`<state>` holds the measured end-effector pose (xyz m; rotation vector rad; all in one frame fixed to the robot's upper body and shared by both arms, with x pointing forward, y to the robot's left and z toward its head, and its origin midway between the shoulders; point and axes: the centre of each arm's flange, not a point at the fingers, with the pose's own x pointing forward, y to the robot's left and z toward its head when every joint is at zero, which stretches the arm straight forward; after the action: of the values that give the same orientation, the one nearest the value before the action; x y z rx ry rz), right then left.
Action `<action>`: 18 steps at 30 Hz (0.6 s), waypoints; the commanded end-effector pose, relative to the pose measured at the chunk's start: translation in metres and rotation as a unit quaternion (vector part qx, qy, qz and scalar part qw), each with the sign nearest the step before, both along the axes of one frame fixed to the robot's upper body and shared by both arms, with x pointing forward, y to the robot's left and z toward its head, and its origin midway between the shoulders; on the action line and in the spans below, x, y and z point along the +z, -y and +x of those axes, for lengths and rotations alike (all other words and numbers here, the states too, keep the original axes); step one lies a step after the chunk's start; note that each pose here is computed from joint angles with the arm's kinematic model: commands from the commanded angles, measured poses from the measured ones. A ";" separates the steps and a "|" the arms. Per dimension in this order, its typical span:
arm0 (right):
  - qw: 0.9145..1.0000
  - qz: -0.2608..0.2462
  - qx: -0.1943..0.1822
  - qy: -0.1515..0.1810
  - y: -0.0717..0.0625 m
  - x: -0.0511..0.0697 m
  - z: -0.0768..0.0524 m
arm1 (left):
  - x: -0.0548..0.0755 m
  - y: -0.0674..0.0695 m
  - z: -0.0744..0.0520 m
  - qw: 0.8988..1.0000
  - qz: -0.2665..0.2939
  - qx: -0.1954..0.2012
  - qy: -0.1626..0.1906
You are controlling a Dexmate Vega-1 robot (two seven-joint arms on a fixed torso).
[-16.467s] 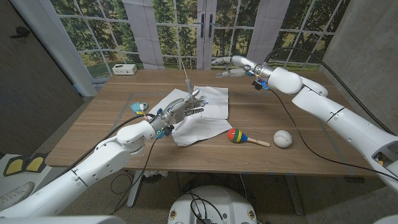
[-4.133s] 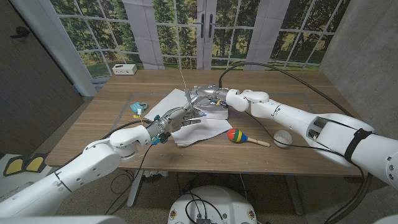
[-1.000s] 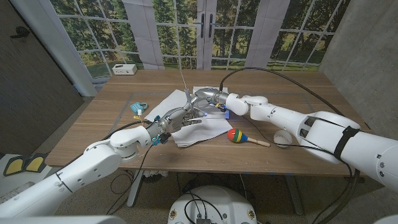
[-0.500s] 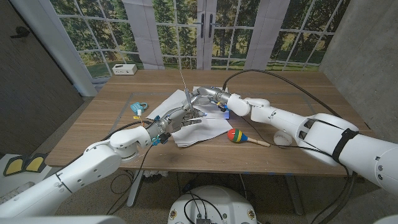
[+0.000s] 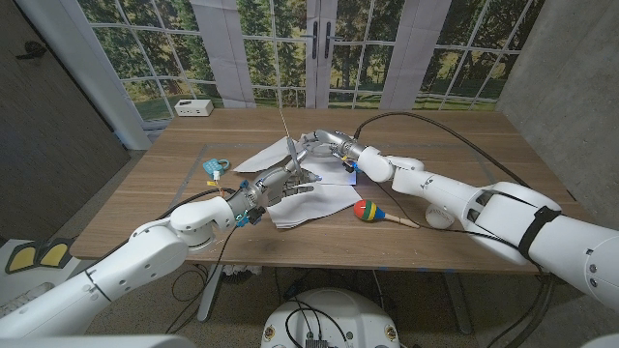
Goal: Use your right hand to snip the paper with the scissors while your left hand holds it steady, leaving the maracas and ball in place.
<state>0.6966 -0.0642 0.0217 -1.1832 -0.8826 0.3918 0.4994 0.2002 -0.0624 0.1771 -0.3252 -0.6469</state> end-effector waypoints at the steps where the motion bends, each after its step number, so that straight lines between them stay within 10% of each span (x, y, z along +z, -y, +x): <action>1: 0.997 0.065 0.011 -0.044 0.013 0.001 0.003 | 0.001 0.001 -0.001 1.000 0.002 0.000 0.003; 18: 0.970 0.169 0.055 -0.164 0.027 0.005 0.009 | 0.004 0.003 -0.001 1.000 0.007 -0.008 0.005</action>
<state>0.7026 -0.0842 0.0250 -0.9167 -0.7773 0.4270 0.4979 0.1992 -0.0607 0.1857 -0.3320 -0.6503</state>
